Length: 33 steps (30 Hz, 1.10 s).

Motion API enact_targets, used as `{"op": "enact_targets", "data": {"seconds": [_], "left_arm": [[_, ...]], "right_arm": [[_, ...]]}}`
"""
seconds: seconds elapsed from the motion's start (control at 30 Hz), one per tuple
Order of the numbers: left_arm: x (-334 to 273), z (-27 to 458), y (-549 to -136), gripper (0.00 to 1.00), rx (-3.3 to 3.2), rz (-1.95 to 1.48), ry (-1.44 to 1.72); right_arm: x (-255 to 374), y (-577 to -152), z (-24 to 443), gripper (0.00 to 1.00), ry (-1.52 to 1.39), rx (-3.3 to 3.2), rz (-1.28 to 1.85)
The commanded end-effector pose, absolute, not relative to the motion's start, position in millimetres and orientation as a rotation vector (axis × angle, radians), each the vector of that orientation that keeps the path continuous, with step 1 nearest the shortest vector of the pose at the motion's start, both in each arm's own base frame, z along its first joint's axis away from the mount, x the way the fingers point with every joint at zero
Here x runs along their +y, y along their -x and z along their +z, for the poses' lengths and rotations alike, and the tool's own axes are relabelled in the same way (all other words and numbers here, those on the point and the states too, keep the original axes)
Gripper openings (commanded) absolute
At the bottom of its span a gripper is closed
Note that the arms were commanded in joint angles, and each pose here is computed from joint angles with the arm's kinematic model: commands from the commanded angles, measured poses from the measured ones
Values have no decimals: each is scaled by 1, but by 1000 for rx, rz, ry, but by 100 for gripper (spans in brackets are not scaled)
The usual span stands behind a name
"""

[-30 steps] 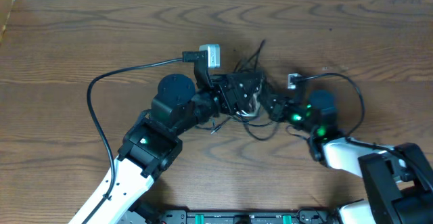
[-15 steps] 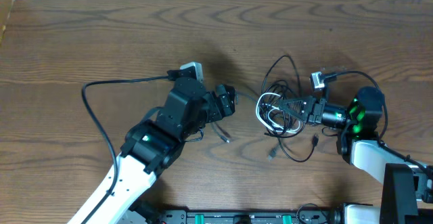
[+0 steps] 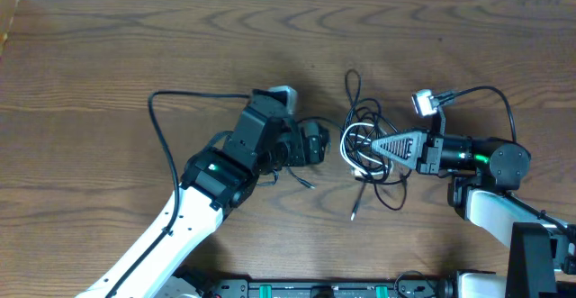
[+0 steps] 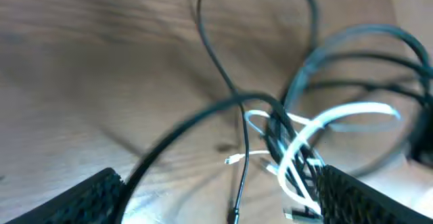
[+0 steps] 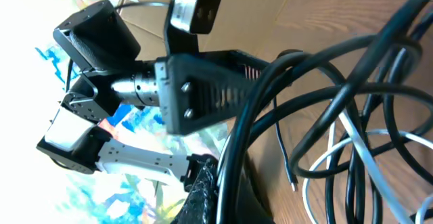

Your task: Untangle cables

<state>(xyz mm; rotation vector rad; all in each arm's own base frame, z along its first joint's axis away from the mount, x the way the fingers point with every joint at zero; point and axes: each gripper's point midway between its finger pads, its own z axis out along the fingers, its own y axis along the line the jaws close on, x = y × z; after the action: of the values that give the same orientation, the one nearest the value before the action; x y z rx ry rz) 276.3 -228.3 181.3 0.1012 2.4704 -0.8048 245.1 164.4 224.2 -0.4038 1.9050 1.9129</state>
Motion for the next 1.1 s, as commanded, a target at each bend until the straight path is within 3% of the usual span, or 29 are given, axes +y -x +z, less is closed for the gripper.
{"op": "enact_targets", "data": {"seconds": [0.0,0.33,0.47,0.7,0.87,1.07], "left_arm": [[-243,193,-266,91,2421,-877,-339],[-231,199,-295,91,2338,-732,-256],[-211,210,-308,91,2310,-731,-115],[-152,291,-304,93,2060,-794,23],[-129,348,-267,95,1867,-838,6],[-117,353,-237,95,1854,-831,13]], "right_arm": [[166,-236,227,1,498,1903,1896],[177,-238,232,1,504,1845,1892],[172,-266,243,1,338,1758,1850],[153,-350,226,1,31,1754,1551],[173,-374,282,1,218,1690,1482],[225,-311,351,1,767,1585,1678]]}}
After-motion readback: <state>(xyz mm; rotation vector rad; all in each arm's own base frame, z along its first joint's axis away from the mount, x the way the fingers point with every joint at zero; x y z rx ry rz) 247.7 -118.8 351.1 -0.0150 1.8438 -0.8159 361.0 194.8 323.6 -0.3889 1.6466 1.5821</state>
